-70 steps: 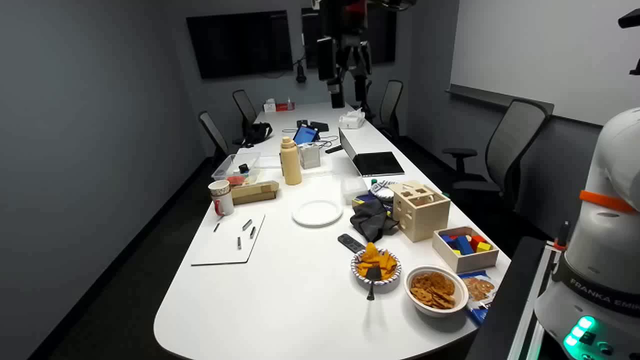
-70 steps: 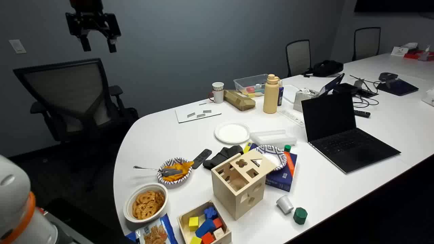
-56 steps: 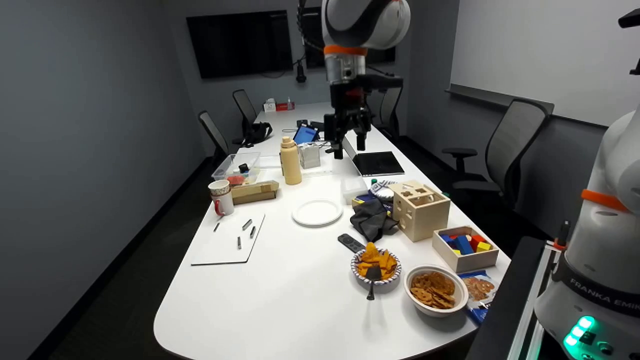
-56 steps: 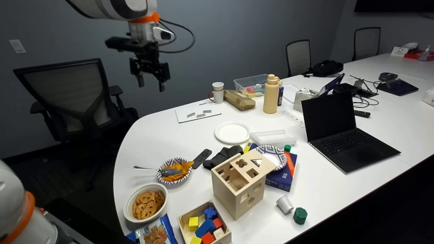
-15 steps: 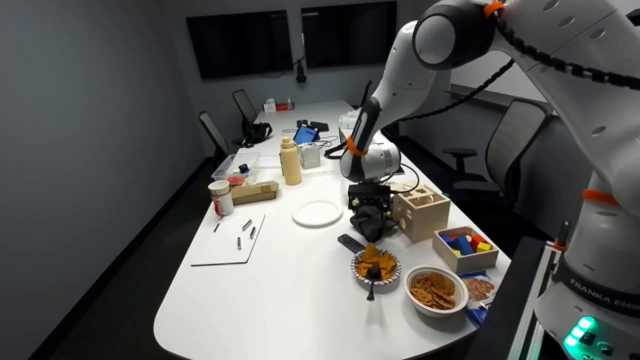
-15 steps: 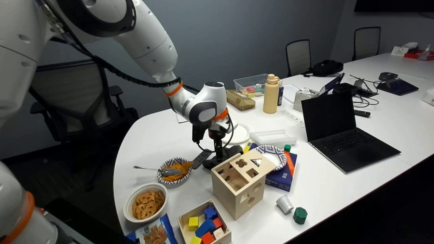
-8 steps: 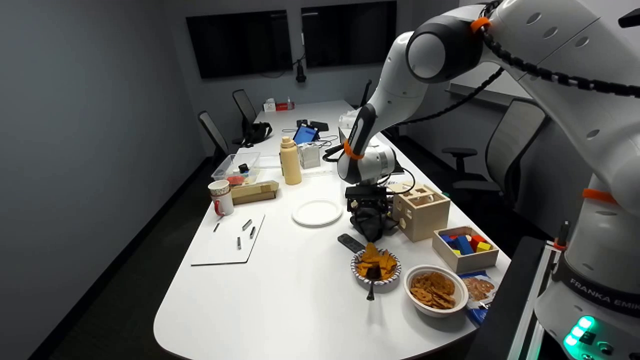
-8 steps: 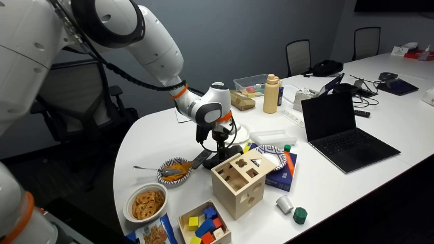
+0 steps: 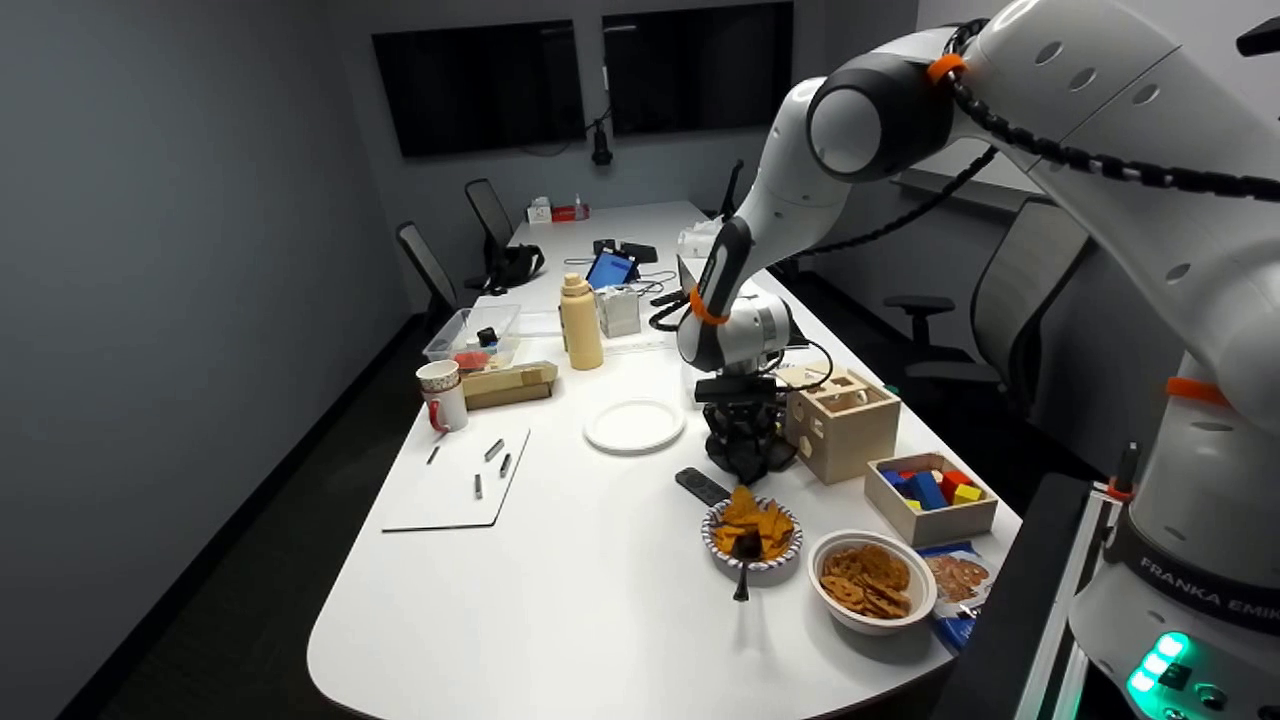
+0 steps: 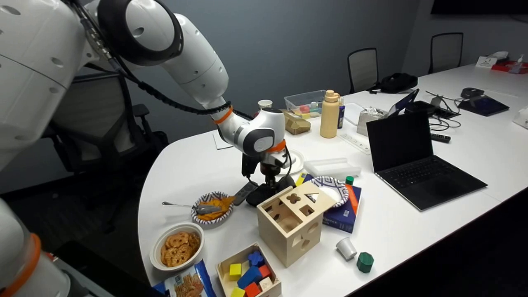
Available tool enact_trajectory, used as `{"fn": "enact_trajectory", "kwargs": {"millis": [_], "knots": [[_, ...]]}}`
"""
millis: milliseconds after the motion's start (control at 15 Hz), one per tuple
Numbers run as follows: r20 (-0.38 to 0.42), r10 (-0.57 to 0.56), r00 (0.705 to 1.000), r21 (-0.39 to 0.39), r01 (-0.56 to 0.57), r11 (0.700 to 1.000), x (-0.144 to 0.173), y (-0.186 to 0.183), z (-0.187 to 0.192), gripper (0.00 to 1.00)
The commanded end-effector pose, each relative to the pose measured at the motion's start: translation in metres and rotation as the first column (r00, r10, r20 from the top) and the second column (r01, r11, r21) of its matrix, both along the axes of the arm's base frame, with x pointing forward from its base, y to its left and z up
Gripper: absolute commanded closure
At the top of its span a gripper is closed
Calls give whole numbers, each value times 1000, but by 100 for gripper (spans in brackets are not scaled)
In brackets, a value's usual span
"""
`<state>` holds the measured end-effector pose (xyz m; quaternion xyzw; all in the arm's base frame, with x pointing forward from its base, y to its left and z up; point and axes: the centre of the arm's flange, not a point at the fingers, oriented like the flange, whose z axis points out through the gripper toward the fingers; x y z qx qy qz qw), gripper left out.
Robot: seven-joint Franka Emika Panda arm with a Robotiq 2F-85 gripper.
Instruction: Use the towel to wipe the table.
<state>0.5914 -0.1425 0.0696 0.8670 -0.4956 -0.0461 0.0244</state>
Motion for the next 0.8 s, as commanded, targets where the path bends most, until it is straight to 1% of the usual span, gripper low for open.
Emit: {"fn": "enact_trajectory", "kwargs": {"millis": [0,133,200,467,600,733], "knots": [[-30,-9,1000,-6,9,1000,9,-5,-2,81],[-29,-5,1000,2,5,1000,9,-3,2,96],[-28,-3,1000,8,4,1000,10,-2,4,100],[-8,49,999,72,-48,996,19,9,8,98],[3,85,996,170,-84,982,23,15,1,99],[4,122,992,262,-119,958,23,26,-4,98]]}}
